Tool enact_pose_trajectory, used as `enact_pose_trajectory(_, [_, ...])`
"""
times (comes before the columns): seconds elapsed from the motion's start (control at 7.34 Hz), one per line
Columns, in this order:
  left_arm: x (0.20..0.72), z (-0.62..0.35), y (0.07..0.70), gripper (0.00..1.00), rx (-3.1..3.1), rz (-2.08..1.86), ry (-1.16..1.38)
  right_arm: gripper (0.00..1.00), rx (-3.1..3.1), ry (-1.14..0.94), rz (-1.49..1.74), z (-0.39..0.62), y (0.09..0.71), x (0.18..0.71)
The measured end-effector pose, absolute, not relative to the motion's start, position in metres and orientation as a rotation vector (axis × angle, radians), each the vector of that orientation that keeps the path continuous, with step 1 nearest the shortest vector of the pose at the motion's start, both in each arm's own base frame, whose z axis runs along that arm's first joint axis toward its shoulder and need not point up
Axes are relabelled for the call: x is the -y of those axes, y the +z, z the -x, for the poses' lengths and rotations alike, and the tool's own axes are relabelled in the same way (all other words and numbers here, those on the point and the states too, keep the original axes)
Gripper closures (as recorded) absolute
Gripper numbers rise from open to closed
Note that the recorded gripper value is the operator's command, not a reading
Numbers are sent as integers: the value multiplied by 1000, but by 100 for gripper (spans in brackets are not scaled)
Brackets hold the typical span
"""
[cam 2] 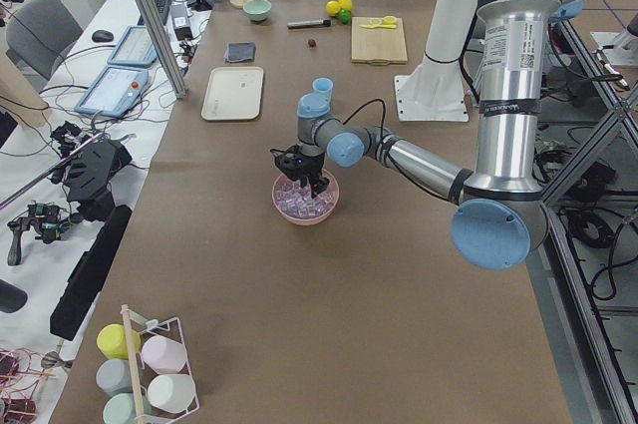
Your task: Mash ice and strawberries in cup
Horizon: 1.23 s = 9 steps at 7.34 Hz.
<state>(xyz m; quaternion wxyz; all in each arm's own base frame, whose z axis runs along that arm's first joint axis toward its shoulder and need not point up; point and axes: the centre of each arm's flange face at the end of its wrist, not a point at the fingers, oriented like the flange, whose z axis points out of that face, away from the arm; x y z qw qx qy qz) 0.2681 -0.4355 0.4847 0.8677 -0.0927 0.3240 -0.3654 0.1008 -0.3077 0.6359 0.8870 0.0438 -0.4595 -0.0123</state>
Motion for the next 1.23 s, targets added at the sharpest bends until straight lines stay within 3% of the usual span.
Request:
enact_pose_trajectory(0.68, [436, -274, 495, 45, -662, 206, -765, 0, 955, -22, -92, -102, 636, 307])
enact_pose_trajectory(0.82, [436, -277, 497, 51, -659, 209, -762, 0, 955, -22, -92, -102, 636, 307])
enact_pose_trajectory(0.95, [436, -279, 497, 72, -659, 209, -760, 0, 955, -22, -92, -102, 636, 307])
enact_pose_trajectory(1.23, [436, -279, 496, 96, -663, 207, -758, 0, 955, -20, -92, -102, 637, 307])
